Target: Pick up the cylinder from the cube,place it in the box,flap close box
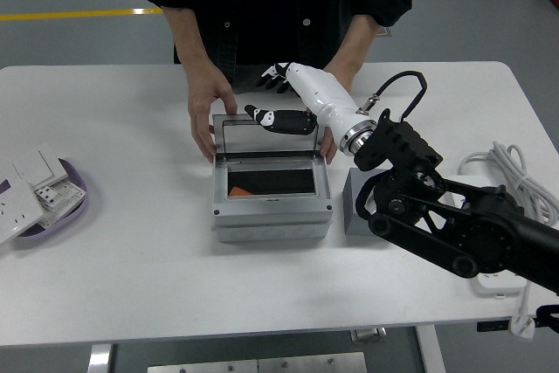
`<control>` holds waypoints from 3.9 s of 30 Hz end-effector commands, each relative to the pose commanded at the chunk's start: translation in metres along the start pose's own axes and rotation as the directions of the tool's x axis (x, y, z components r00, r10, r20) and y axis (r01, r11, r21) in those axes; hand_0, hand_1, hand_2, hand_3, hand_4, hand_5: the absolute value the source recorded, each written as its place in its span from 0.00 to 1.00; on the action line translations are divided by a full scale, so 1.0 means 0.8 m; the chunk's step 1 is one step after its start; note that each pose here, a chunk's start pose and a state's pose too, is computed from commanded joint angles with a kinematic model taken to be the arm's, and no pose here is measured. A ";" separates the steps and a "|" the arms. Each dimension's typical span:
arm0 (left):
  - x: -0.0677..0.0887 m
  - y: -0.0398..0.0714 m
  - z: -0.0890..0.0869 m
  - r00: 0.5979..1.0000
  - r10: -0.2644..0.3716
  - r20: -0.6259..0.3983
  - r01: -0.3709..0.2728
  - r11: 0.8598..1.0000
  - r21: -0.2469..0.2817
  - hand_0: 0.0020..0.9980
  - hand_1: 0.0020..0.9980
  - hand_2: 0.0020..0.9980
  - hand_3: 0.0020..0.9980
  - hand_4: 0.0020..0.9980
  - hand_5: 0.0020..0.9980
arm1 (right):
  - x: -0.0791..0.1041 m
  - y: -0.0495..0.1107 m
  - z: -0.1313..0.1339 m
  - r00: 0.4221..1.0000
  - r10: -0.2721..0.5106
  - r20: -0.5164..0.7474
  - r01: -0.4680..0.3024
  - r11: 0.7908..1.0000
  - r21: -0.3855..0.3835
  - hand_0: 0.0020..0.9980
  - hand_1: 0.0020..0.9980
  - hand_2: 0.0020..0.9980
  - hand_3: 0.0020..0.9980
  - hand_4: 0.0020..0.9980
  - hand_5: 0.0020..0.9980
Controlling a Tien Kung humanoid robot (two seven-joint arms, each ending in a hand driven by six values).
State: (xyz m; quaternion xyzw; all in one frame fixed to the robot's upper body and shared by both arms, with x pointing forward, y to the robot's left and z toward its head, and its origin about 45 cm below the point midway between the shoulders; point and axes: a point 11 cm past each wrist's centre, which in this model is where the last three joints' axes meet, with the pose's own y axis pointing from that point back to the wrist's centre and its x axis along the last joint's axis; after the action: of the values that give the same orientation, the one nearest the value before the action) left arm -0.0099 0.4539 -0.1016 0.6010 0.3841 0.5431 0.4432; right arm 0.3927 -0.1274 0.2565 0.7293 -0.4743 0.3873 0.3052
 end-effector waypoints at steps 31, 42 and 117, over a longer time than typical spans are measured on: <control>-0.005 0.000 0.002 1.000 -0.003 -0.005 0.003 1.000 -0.004 0.59 0.63 0.62 0.64 0.69 0.22 | -0.069 0.085 0.019 0.989 -0.142 0.042 0.142 0.990 0.016 0.59 0.60 0.62 0.63 0.72 0.50; -0.003 0.000 -0.001 1.000 0.001 -0.005 -0.001 1.000 -0.001 0.59 0.63 0.62 0.64 0.69 0.21 | -0.002 0.101 0.037 0.994 0.011 0.105 -0.012 1.000 0.007 0.58 0.59 0.62 0.63 0.71 0.49; 0.023 0.002 -0.010 0.999 0.033 0.002 -0.033 0.999 0.002 0.59 0.63 0.62 0.64 0.69 0.22 | 0.130 0.173 0.235 0.335 0.513 0.790 -0.478 0.815 -0.326 0.66 0.64 0.63 0.64 0.82 0.22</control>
State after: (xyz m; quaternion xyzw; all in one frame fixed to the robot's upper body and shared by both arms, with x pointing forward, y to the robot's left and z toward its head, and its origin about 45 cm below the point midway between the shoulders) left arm -0.0157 0.4714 -0.0945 0.6084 0.3742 0.5494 0.4337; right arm 0.3416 -0.3778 0.2596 0.6365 -0.7651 0.0430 -0.0877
